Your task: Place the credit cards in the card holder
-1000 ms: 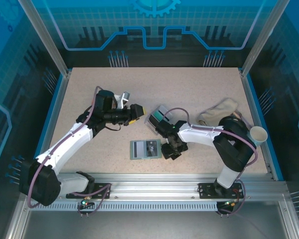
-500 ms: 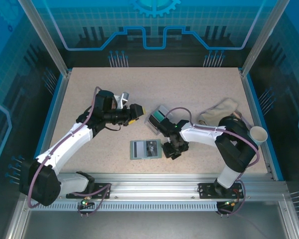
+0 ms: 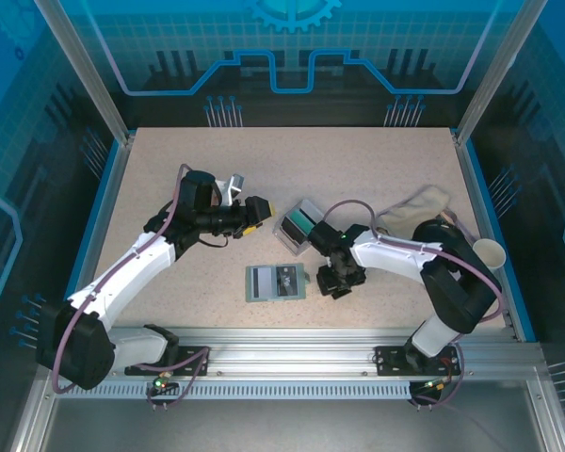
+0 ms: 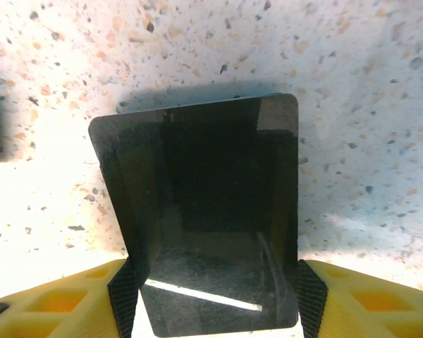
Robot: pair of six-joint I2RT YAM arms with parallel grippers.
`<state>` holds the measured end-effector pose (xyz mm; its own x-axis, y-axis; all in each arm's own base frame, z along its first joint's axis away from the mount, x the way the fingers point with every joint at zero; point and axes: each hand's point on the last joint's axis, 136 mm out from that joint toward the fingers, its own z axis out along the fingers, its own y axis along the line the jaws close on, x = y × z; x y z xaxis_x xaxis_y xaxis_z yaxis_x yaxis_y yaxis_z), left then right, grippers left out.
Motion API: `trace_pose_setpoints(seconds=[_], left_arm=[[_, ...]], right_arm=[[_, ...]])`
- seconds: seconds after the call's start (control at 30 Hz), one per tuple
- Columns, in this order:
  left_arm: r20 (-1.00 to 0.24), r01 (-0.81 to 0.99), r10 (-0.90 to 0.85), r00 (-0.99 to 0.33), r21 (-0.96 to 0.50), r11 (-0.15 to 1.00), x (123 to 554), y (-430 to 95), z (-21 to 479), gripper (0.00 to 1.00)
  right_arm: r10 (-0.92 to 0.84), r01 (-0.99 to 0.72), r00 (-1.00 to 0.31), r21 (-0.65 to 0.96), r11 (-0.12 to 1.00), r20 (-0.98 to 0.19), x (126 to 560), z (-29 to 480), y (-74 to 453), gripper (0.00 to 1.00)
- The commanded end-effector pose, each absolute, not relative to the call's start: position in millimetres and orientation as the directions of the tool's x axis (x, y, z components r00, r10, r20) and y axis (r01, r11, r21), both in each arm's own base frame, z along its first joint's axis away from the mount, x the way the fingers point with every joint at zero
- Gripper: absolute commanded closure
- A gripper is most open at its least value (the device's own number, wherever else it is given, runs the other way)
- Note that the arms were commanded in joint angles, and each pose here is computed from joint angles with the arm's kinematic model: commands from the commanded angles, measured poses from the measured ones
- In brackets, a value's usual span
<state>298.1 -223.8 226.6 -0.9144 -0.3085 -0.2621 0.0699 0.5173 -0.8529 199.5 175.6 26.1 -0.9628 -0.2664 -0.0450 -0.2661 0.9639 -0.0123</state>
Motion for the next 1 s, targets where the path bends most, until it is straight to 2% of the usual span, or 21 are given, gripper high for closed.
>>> trace_pose_setpoints(seconds=[0.0,0.27,0.4,0.57,0.7,0.8,0.97], left_arm=[[-0.249,0.055,-0.318,-0.915,-0.857,0.512,297.1,-221.2,226.4,0.30],[-0.221,0.042,-0.313,-0.924,-0.870,0.492,298.4,-225.8,222.3,0.30],[-0.193,0.019,-0.312,-0.930,-0.875,0.484,301.6,-229.0,215.8,0.30],[-0.119,-0.056,-0.331,-0.936,-0.879,0.474,308.4,-233.3,201.4,0.30],[-0.003,-0.167,-0.342,-0.940,-0.868,0.467,316.0,-240.2,176.8,0.31],[0.040,-0.186,-0.331,-0.943,-0.887,0.423,322.6,-252.0,174.1,0.31],[0.093,-0.223,-0.308,-0.947,-0.880,0.420,329.1,-262.3,166.1,0.35]], right_arm=[[-0.231,-0.232,-0.971,-0.004,0.973,-0.064,200.2,39.5,169.2,0.38],[-0.206,-0.217,-0.972,0.085,0.973,-0.115,207.2,62.1,176.6,0.40],[-0.211,-0.239,-0.961,0.153,0.959,-0.179,215.6,85.6,190.8,0.39],[-0.239,-0.298,-0.936,0.223,0.928,-0.258,230.4,113.5,212.7,0.38],[-0.271,-0.350,-0.911,0.236,0.907,-0.310,244.6,126.1,226.5,0.38],[-0.301,-0.393,-0.894,0.254,0.884,-0.332,250.5,133.0,237.8,0.38],[-0.326,-0.432,-0.874,0.269,0.861,-0.361,256.9,139.9,248.0,0.38]])
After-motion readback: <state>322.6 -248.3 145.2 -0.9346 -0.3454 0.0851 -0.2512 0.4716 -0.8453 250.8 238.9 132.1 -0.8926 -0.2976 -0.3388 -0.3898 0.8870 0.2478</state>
